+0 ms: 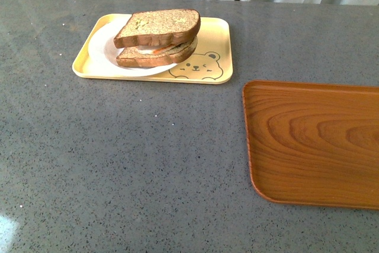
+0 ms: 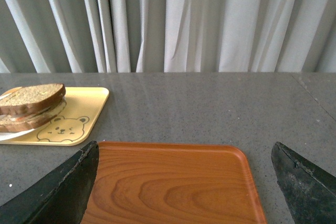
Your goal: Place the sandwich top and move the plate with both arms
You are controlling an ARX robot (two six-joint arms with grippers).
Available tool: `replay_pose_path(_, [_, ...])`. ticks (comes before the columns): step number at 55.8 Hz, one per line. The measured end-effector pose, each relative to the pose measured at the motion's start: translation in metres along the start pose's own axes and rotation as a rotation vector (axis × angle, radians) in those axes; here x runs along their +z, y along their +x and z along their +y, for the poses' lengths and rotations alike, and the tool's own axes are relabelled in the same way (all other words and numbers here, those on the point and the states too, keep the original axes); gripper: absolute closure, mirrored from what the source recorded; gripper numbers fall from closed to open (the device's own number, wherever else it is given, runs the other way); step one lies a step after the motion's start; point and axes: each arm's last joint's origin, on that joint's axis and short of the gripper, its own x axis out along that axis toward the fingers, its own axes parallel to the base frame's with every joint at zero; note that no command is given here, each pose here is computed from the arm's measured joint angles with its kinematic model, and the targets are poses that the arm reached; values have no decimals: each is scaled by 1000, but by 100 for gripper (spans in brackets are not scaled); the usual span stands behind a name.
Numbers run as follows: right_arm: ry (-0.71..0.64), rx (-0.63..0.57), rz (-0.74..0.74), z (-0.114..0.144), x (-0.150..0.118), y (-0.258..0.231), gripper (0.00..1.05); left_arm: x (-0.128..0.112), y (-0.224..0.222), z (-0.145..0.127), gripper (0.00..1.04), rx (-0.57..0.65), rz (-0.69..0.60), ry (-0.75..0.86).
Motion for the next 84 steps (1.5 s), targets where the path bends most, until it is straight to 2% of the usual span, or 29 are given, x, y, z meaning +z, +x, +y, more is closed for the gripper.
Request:
replay_pose_path(34, [0,0,0,0,0,0,9,7,-30,0,103,0,-24,0])
replay_pose_path(84, [0,0,0,0,0,0,9,8,-51,0,103,0,-31,0])
